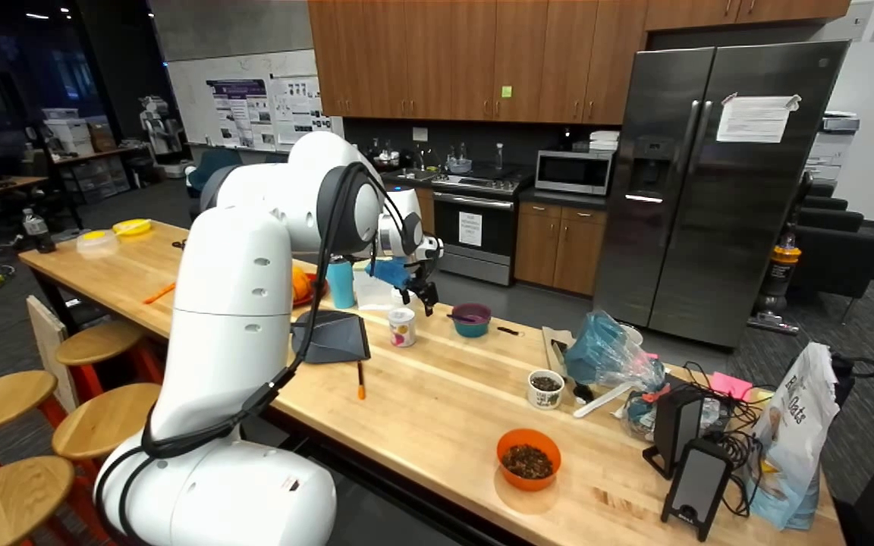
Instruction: Remove the lid from the can
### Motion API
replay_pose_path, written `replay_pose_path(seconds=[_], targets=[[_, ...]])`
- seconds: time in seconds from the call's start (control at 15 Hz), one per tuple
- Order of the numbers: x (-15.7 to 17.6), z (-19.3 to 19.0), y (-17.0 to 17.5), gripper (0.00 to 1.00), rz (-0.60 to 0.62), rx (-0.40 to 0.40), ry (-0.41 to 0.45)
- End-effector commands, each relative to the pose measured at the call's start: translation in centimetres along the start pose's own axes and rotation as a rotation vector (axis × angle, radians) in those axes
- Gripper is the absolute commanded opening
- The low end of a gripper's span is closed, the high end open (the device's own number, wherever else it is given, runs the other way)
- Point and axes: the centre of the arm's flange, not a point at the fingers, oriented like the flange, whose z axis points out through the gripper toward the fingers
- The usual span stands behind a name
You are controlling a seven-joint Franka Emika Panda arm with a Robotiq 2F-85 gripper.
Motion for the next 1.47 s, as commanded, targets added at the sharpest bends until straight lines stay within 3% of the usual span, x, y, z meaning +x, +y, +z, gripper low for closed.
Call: replay_pose_path(seconds=[0.0, 0.67, 0.87, 0.93, 1.4], targets=[[1.2, 0.4, 2.2, 1.0, 0.036, -0.005, -0.005], [1.5, 0.1, 3.1, 1.0, 0.016, -0.005, -0.009], [0.0, -0.9, 3.2, 1.0, -0.095, 0.008, -0.073], [1.0, 0.5, 2.4, 1.0, -0.034, -0.009, -0.026], [0.4, 0.2, 2.1, 1.0, -0.09, 0.001, -0.057]])
